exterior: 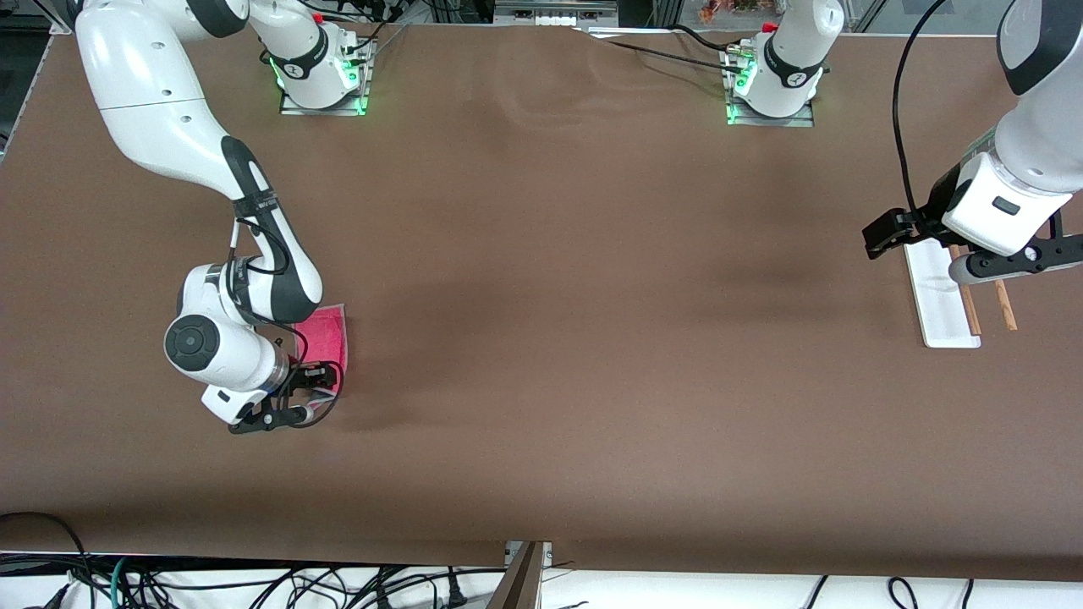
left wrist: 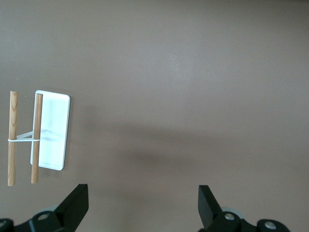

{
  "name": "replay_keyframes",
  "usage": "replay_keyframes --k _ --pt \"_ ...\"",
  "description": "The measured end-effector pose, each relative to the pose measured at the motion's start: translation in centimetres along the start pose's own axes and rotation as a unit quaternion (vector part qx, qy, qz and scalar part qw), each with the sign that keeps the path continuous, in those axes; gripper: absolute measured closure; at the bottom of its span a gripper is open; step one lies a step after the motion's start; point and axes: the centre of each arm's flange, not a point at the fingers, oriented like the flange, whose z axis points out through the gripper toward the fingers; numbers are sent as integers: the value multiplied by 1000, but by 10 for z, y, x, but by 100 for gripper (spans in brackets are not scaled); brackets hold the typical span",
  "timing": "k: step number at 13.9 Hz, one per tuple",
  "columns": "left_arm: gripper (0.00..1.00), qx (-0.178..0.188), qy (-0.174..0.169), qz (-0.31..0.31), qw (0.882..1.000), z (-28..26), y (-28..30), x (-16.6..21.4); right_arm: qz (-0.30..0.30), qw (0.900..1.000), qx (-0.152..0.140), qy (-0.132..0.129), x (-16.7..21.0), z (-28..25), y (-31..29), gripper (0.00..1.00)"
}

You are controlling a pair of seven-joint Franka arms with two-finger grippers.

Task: Pass towel and hang on rack
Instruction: 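Reach the right gripper down to the pink towel and grasp it, then lift the towel with the right gripper while the left gripper approaches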

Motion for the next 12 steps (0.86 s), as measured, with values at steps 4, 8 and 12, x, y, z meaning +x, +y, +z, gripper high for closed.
replay_keyframes --k 4,8,12 --pt "0 0 0 0 1000 0 0 0 -5 1000 1 -13 -7 13 -8 26" --pt "0 0 0 0 1000 0 0 0 -9 1000 2 -14 -7 13 -13 62" --pt "0 0 0 0 1000 0 0 0 -9 1000 2 -12 -6 11 -14 92"
